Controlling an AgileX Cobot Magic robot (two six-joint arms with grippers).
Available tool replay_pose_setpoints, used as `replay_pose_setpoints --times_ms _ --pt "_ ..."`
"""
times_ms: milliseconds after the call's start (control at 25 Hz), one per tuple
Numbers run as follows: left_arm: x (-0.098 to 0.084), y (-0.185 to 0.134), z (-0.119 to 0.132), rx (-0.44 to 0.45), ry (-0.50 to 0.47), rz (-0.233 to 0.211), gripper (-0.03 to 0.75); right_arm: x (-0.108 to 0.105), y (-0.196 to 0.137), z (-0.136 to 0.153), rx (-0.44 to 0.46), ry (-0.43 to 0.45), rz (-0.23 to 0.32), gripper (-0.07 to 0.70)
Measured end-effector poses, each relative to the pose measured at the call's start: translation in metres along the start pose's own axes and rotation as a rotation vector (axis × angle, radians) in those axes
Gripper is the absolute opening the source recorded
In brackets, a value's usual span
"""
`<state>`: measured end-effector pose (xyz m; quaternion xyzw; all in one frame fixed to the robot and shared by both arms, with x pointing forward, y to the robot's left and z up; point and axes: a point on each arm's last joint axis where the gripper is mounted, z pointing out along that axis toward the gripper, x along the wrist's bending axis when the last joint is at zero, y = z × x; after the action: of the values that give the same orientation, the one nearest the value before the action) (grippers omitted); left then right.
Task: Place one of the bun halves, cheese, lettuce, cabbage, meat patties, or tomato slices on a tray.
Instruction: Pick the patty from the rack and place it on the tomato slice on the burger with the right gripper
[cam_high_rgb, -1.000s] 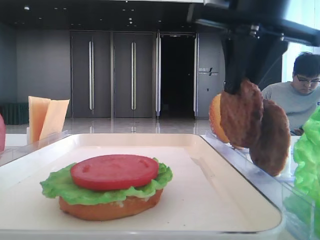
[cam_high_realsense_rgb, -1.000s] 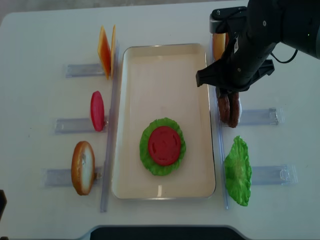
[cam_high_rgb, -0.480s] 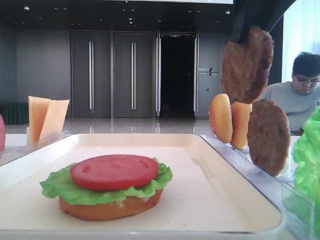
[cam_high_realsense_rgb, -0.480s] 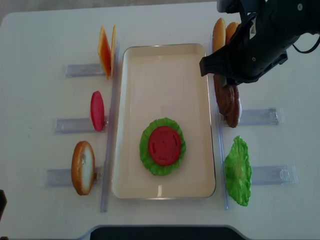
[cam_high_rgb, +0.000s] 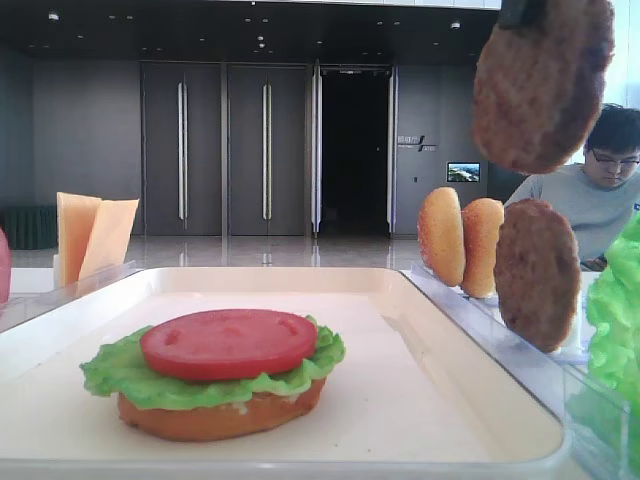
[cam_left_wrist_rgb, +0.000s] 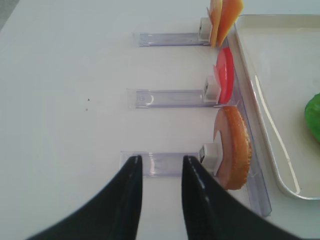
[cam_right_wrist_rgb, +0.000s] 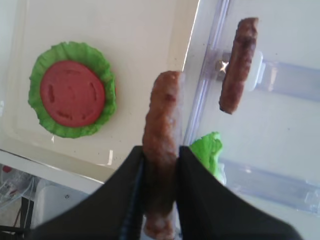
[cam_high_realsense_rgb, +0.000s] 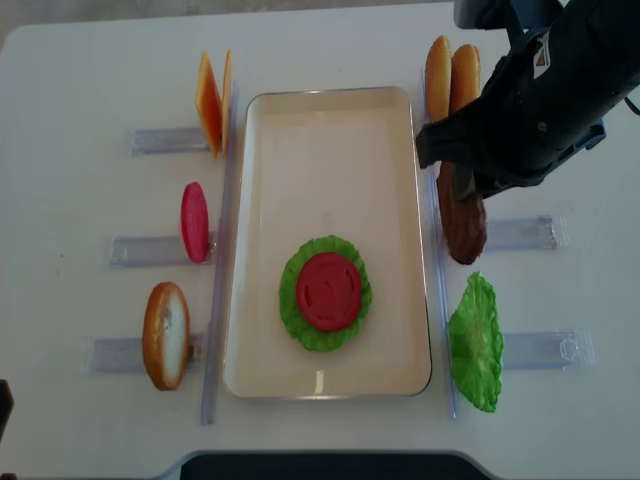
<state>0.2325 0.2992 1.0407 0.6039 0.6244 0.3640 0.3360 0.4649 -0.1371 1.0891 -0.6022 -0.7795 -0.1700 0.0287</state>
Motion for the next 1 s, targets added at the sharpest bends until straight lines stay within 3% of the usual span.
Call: replay_pose_setpoints --times_ms 160,440,720,1000 --pt "0.0 0.0 0.0 0.0 0.0 0.0 0.211 0.011 -0.012 -0.003 0.042 -0.001 -0.035 0.157" --pt "0.0 0.0 0.0 0.0 0.0 0.0 0.211 0.051 -0.041 -0.008 0.076 0.024 -0.129 0.156" --pt "0.0 0.0 0.0 0.0 0.0 0.0 0.211 0.082 -0.09 0.004 0.106 0.061 -0.224 0.156" --pt "0.0 0.0 0.0 0.0 0.0 0.0 0.211 0.086 -0.102 0.021 0.086 0.089 -0.23 0.156"
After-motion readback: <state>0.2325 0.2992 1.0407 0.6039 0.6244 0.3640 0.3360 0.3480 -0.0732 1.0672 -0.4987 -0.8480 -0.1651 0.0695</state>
